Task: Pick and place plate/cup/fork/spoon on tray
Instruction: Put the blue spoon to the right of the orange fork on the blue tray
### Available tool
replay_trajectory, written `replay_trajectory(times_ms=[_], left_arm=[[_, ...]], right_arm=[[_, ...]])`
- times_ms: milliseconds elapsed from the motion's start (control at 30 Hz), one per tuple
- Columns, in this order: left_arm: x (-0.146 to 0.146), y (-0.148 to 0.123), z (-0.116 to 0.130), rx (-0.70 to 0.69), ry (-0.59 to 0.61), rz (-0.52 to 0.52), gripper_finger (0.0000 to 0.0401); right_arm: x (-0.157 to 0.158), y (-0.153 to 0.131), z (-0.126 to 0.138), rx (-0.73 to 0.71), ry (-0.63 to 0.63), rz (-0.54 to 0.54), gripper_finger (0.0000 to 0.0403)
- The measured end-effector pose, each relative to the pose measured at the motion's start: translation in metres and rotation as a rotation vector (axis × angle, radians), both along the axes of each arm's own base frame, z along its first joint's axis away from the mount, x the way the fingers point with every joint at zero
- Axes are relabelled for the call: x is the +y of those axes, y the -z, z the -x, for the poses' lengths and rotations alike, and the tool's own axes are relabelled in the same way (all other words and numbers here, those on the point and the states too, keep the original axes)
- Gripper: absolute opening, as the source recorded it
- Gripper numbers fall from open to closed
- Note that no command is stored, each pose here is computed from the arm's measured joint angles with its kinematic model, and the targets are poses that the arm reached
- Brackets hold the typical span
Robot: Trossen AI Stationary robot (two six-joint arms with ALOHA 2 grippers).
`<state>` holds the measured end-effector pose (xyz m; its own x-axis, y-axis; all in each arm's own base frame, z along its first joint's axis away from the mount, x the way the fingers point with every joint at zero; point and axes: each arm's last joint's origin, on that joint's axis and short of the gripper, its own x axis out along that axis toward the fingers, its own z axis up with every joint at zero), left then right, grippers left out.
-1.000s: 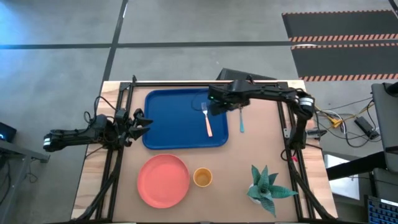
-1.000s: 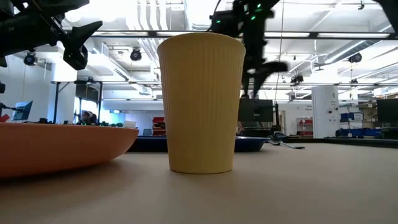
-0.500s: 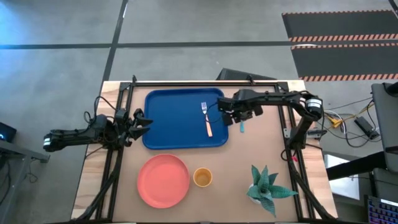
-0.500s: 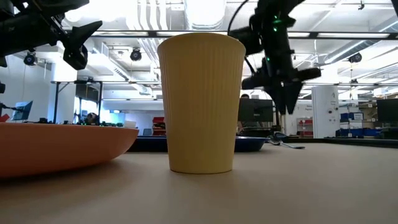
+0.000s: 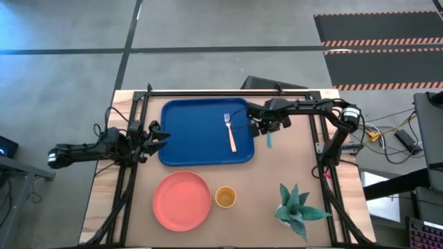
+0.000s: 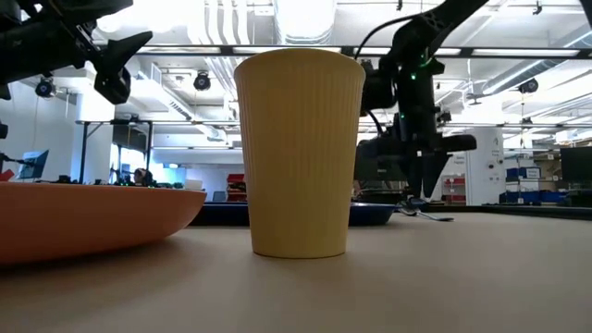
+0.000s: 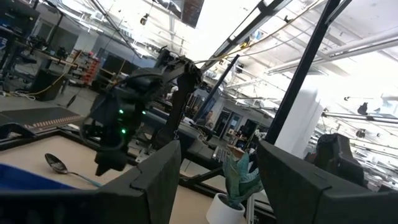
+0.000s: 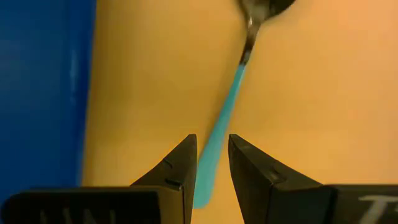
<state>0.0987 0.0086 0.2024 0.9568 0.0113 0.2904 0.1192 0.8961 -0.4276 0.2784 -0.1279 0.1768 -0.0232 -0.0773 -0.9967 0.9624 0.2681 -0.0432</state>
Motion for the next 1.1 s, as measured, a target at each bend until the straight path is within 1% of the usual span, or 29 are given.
replay_trajectory(times_ms=[200, 400, 800, 1100], left_arm=[[0.0, 0.002, -0.002, 0.021, -0.007, 0.003, 0.0194], [0.001, 0.003, -0.004, 0.036, -0.032, 0.012, 0.0194], [0.002, 0.003, -0.004, 0.037, -0.055, 0.018, 0.0194], [0.002, 0.003, -0.004, 0.032, -0.055, 0.018, 0.0194]], right_arm=[[-0.019, 0.006, 0.013, 0.021, 0.004, 0.013, 0.0082], [-0.035, 0.014, 0.015, -0.072, 0.015, 0.045, 0.0082], [-0.033, 0.027, 0.019, -0.095, 0.009, 0.055, 0.0082], [-0.03, 0.039, 0.024, -0.115, 0.036, 0.072, 0.008]])
